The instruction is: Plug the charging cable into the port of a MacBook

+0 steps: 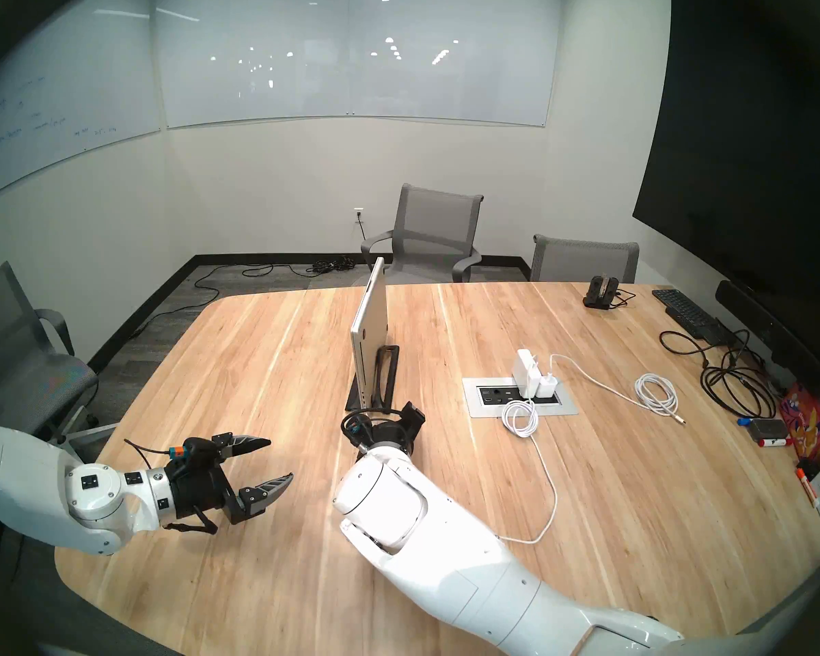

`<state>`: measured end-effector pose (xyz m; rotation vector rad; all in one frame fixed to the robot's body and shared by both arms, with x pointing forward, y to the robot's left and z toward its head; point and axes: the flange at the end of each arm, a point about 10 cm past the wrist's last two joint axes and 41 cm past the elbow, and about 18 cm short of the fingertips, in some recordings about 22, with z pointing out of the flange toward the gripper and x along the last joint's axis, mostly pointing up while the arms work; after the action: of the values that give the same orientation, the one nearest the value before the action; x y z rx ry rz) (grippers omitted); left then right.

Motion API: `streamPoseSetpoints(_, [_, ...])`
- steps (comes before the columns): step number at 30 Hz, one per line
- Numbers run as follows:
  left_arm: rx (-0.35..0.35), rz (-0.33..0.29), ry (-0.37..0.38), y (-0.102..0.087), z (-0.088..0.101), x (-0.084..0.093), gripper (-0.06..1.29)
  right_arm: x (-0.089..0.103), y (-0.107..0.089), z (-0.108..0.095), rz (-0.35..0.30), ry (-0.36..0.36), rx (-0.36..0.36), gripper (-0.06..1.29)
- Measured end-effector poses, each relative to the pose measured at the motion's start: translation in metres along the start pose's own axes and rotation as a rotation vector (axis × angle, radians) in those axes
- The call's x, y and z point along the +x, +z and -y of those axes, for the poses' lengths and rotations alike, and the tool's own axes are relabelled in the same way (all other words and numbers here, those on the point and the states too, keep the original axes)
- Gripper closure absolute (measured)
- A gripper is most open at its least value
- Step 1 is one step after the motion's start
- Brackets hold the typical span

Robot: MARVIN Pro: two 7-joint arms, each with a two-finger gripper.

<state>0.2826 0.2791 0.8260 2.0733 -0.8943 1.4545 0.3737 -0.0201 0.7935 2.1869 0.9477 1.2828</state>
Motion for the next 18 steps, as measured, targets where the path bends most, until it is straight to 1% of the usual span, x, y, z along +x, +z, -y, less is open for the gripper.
streamPoseSetpoints(3, [0.0, 0.0, 0.0, 0.0, 0.0, 0.0, 0.03, -0.004, -0.004, -0.004, 0.001, 0.02, 0.028, 0.08])
streamPoseSetpoints(7, [0.0, 0.0, 0.0, 0.0, 0.0, 0.0, 0.03, -0.01, -0.009, -0.013, 0.001, 0.081, 0.077, 0.06])
streamPoseSetpoints(11, [0.0, 0.0, 0.0, 0.0, 0.0, 0.0, 0.03, -0.015, -0.013, -0.026, -0.005, 0.159, 0.122, 0.06])
streamPoseSetpoints(18, [0.0, 0.0, 0.0, 0.0, 0.0, 0.0, 0.03, -0.026, -0.02, -0.054, -0.016, 0.316, 0.199, 0.06])
